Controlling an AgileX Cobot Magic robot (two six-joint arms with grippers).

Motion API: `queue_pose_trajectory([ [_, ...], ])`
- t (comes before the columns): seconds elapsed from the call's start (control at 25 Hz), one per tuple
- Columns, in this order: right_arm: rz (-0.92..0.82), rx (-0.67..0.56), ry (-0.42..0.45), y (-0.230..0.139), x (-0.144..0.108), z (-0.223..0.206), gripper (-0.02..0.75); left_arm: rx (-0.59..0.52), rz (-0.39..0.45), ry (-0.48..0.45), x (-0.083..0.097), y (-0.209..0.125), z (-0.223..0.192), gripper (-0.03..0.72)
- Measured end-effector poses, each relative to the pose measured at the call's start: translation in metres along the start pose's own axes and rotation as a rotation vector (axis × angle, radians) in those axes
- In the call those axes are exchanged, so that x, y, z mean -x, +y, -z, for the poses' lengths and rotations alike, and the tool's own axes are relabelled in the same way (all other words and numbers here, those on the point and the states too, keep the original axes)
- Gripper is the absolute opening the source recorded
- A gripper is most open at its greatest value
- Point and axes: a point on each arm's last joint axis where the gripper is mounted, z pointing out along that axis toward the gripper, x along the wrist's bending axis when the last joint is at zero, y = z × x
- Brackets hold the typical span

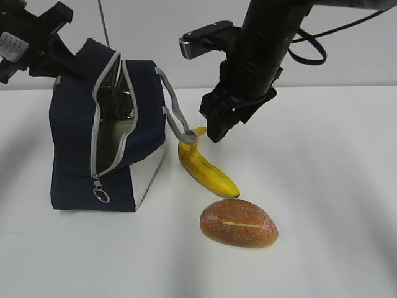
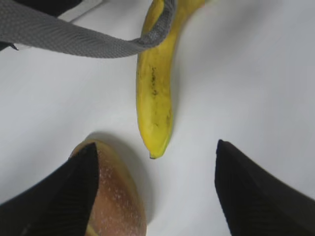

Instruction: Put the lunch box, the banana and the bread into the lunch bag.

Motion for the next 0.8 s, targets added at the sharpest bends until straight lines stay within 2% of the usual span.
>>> queue_pose_trajectory([
  [0.24,0.023,0.087,-0.004,-0.002,-0.001,-0.029,0.543,-0.004,-0.008,0.012,-0.001,0.000,0.000,-0.003],
  [0.56,0.023,0.067,0.043,0.001,0.000,-0.088,0.543,-0.008,-0.008,0.012,-0.001,-0.001,0.000,-0.003],
  [0.8,0.013,0.083,0.039,0.003,0.002,-0.113,0.543,-0.010,-0.008,0.011,-0.001,-0.001,0.000,-0.003],
])
